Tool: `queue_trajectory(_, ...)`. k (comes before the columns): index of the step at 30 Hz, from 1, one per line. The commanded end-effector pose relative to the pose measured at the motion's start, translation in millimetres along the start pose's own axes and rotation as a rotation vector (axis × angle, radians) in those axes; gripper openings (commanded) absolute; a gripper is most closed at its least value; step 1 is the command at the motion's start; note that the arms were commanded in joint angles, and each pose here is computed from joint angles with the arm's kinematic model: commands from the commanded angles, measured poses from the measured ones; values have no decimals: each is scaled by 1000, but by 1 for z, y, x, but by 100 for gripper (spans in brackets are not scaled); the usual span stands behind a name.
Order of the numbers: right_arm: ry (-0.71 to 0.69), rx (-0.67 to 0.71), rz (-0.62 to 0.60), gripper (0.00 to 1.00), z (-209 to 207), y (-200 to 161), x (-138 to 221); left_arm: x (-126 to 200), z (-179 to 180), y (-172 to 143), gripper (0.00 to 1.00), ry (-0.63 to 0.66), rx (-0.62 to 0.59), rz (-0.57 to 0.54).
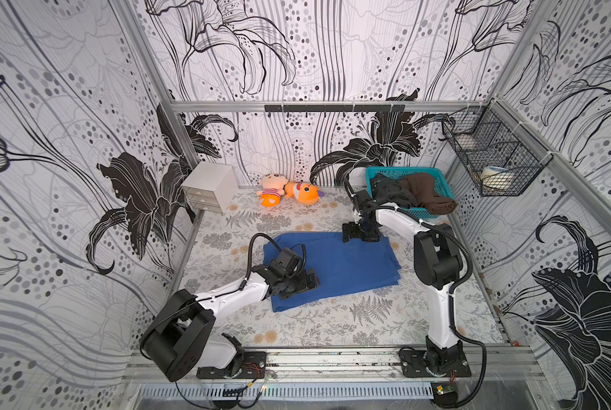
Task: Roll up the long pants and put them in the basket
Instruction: Adjust the long pant at the center of the board.
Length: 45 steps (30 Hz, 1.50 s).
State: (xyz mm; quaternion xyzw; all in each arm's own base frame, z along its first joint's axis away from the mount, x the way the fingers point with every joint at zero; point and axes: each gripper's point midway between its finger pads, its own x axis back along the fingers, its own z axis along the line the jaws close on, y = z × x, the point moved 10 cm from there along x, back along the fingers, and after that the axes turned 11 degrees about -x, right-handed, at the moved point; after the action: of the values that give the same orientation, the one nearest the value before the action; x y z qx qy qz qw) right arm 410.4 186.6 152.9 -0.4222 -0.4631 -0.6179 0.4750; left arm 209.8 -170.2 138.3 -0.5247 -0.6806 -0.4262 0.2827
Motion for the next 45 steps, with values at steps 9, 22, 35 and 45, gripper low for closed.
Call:
queue_trajectory(9, 62, -22, -4, 100, -26, -70, 43, 60, -31, 70, 99, 110, -137, -198)
queue_trajectory(22, 21, -23, 4, 100, -51, -115, 48, 10, 52, 108, 99, 117, 5, -62)
queue_trajectory(35, -40, 36, 100, 99, -26, -64, -1, -17, 75, 42, 99, 98, 125, -1)
queue_trajectory(45, -27, 60, 121, 100, 0, -19, -29, -21, 30, 2, 99, 77, 89, -6)
